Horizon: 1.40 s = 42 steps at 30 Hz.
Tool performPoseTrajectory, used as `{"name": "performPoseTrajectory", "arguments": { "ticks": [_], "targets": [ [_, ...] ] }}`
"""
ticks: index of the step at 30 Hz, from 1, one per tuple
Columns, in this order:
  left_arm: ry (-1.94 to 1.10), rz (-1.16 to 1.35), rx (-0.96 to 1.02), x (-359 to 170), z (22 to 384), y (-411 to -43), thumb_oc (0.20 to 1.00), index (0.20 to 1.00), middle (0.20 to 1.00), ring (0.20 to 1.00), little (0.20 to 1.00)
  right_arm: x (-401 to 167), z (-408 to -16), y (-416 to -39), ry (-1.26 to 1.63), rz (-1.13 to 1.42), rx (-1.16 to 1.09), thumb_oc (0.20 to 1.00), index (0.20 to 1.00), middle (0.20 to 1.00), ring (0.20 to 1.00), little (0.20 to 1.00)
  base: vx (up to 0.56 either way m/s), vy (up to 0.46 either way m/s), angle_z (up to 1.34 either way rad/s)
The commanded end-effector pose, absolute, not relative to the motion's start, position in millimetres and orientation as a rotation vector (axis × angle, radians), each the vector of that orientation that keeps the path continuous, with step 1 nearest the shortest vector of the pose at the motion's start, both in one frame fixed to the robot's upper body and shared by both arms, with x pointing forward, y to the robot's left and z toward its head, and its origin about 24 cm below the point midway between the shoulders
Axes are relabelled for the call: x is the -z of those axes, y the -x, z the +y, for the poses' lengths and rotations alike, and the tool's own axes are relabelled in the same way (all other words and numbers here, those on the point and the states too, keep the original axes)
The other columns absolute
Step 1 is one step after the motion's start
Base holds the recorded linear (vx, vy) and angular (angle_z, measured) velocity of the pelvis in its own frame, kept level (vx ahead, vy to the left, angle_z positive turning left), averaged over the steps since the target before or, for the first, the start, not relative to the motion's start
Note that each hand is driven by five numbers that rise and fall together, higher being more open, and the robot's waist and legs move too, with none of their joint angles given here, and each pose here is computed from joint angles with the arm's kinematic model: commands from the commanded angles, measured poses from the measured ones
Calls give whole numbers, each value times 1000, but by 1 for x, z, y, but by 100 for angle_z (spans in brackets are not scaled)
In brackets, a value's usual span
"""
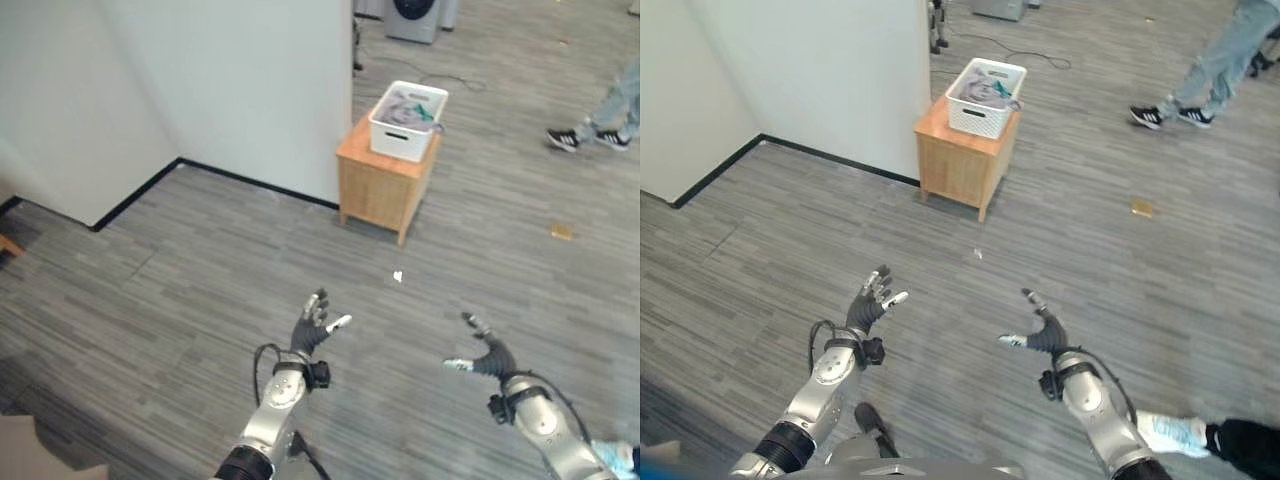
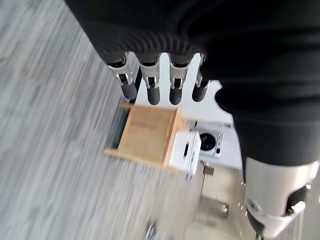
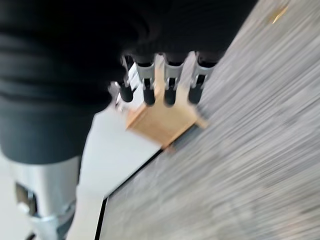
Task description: Making the bed.
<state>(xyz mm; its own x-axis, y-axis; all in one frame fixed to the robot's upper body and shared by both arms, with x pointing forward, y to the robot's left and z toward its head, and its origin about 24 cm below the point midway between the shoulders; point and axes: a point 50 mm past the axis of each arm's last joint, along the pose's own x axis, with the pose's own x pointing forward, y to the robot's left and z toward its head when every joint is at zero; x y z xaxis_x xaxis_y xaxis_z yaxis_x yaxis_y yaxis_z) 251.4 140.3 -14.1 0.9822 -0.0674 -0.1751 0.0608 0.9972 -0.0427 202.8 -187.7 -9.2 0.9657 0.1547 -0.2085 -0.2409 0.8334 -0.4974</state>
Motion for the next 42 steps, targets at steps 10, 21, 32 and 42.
{"name": "performPoseTrajectory", "arguments": {
  "ticks": [10,21,32,42],
  "targets": [
    [-36,-30,35,-24,157,-269,1000,1000,1000,1000,1000,-74,-167,-252,646,-243,-295,1000,1000,1000,1000,1000,403,-67,104],
    [58,83,-42,1,177,-247,1000,1000,1000,1000,1000,-30,-200,-234,692,3,-225,1000,1000,1000,1000,1000,234,-213,155],
    [60,223,-44,29,179,-228,1000,1000,1000,1000,1000,-8,-202,-228,661,106,-204,1000,1000,1000,1000,1000,118,104,45],
    [-17,201,7,21,185,-239,1000,1000,1000,1000,1000,4,-175,-224,583,114,-252,1000,1000,1000,1000,1000,58,103,30]
  ]
}}
